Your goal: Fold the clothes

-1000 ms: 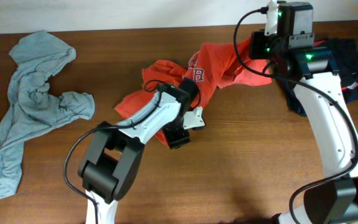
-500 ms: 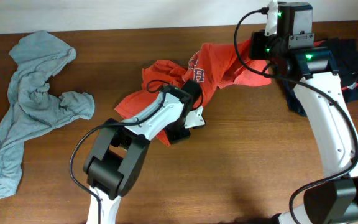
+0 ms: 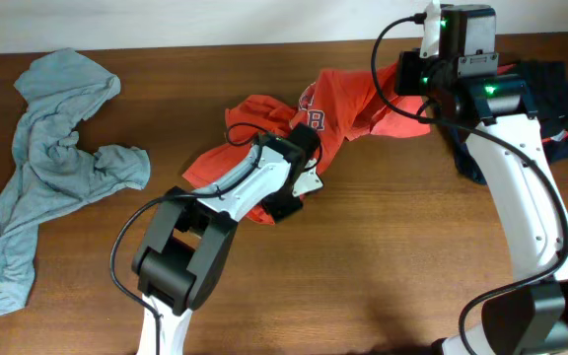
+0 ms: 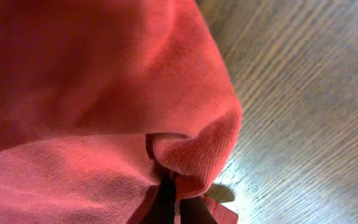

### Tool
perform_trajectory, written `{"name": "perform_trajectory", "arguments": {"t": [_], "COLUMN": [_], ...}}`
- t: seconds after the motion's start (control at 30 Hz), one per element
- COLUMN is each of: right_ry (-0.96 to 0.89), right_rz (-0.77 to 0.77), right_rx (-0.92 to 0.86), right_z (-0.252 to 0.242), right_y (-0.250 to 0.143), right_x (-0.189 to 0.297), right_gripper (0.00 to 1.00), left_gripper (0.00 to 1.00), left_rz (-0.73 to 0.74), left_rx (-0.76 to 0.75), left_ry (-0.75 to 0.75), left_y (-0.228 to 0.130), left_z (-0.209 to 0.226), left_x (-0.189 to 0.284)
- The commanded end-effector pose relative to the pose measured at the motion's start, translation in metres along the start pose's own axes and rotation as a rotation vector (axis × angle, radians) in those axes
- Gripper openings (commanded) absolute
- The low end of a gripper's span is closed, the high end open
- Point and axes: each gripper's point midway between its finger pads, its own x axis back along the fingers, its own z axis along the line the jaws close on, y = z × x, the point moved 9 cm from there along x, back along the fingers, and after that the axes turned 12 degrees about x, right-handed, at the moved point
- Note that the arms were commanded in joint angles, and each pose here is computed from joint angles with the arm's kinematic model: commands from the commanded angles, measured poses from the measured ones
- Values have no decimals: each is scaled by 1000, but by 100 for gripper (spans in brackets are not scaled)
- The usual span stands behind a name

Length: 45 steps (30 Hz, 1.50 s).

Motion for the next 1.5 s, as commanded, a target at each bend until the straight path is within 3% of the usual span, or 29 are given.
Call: {"name": "perform_trajectory", "arguments": {"t": [0.0,0.27,0.43,0.67,0.97,1.47], "right_ry": [-14,-9,-17,-62,-116,-197], "right_rz": [-26,-71,-121,-172,-176,-213], "right_rx": [-10,-4,8,34,23,42], "right_z": [-5,-4,-4,-11,-28,-20], "right_y": [7,14,21,26,37,22], "right_x": [5,26,49,84,165,306], "right_gripper": [4,4,4,4,4,4], "left_gripper": [0,0,1,0,0,1], "left_rz": [21,-281,-485,-672,-840,-1097], "left_rx": [130,427,622,750,798,810], "left_ry": [44,123,164,258,368,476], "left_y": [4,17,-10,-54,-101,-199], "left_z": [19,103,161,206,199,130], "left_x": [-8,122,195,264,341,440]}}
